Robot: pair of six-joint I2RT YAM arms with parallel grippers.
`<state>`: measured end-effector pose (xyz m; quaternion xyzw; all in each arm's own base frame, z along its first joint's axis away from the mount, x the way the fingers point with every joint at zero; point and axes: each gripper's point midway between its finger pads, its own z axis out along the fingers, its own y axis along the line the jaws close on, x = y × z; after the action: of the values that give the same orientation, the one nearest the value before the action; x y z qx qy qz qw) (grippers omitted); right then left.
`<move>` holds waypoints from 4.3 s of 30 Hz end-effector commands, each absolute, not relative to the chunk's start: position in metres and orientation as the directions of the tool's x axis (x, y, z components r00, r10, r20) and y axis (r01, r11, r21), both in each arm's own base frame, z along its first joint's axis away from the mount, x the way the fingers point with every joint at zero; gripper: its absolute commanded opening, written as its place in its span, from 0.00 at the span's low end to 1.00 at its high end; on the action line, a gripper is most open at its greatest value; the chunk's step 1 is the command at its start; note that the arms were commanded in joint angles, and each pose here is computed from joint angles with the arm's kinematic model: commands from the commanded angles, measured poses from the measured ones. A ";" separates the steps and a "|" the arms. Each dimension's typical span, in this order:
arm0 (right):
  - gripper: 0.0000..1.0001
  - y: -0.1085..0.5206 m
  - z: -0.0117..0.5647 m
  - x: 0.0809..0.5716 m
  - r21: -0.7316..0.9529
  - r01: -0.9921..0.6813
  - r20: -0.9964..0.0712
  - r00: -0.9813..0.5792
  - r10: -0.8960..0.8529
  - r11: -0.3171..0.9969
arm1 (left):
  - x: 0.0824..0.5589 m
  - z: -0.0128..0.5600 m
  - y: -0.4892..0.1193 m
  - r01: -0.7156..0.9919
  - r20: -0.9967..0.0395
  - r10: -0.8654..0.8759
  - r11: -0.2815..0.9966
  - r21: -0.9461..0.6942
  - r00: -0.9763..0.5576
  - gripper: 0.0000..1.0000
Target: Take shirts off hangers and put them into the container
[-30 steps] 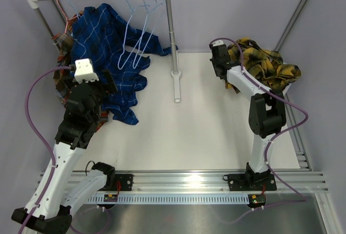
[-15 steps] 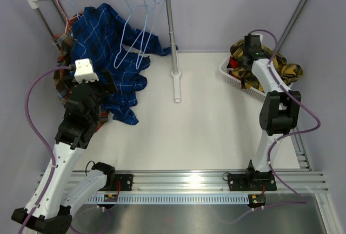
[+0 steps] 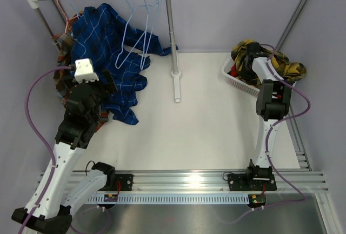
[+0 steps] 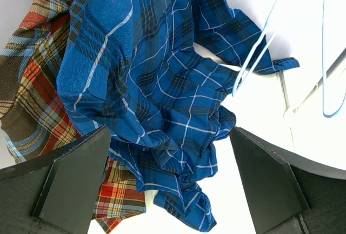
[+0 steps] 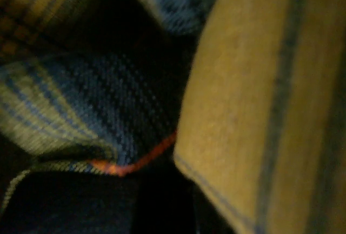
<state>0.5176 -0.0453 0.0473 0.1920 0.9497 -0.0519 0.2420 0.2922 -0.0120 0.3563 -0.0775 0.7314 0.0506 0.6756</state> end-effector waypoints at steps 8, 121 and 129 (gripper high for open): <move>0.05 -0.024 0.030 0.485 0.031 0.348 -0.353 -0.873 0.336 0.937 | 0.294 0.368 -0.012 -0.182 -0.998 -0.063 0.982 -0.058 -0.023 0.99; 0.04 -0.117 0.042 0.500 0.069 0.698 -0.433 -0.623 0.652 0.713 | 0.296 0.369 -0.022 -0.127 -0.995 -0.099 0.987 -0.096 -0.022 0.99; 0.20 -0.124 0.066 0.495 0.059 0.684 -0.481 -0.619 0.621 0.727 | 0.294 0.371 -0.021 -0.128 -0.995 -0.101 0.987 -0.098 -0.017 0.99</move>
<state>0.5284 -0.1412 0.0793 0.3855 0.8701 -0.0683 0.2994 0.2952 -0.0210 0.3544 -0.0702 0.7348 0.0240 0.6743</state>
